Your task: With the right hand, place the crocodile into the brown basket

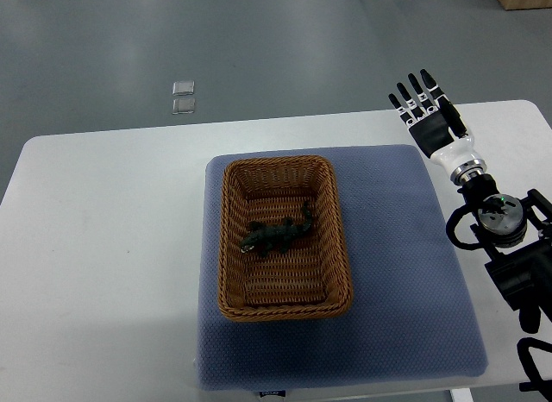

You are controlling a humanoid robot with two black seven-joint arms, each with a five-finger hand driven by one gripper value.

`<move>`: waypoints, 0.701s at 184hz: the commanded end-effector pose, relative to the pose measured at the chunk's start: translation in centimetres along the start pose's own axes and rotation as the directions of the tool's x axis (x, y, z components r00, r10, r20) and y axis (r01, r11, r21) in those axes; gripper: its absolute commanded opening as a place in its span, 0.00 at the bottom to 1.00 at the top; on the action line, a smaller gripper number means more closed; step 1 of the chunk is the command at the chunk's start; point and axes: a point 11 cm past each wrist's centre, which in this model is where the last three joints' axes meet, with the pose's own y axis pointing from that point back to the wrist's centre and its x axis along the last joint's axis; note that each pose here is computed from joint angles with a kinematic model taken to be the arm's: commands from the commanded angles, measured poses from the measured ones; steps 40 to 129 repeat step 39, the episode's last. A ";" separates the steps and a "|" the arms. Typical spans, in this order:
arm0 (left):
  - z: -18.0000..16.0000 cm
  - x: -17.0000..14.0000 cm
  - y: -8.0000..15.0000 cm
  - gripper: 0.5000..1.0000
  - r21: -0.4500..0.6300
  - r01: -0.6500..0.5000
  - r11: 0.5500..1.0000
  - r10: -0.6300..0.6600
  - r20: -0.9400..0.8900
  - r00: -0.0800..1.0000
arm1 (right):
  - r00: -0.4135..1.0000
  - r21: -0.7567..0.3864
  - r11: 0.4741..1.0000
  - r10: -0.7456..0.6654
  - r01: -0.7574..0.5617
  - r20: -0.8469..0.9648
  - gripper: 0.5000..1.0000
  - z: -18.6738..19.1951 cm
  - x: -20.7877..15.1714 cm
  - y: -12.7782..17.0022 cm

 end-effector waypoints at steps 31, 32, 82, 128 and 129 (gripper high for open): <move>0.0 0.0 0.0 1.00 0.000 0.002 1.000 -0.002 0.000 1.000 | 1.000 0.009 1.000 -0.001 0.001 -0.016 0.86 -0.9 0.0 -0.2; 0.1 0.0 0.0 1.00 -0.002 0.002 1.000 -0.002 0.001 1.000 | 1.000 0.009 1.000 -0.001 0.001 -0.016 0.86 -0.9 0.0 -0.2; 0.0 0.0 0.0 1.00 0.000 0.002 1.000 -0.002 0.000 1.000 | 1.000 0.008 1.000 -0.003 0.003 -0.014 0.86 -0.8 -0.1 -0.3; 0.0 0.0 0.0 1.00 0.000 0.002 1.000 -0.002 0.000 1.000 | 1.000 0.008 1.000 -0.003 0.003 -0.014 0.86 -0.8 -0.1 -0.3; 0.0 0.0 0.0 1.00 0.000 0.002 1.000 -0.002 0.000 1.000 | 1.000 0.008 1.000 -0.003 0.003 -0.014 0.86 -0.8 -0.1 -0.3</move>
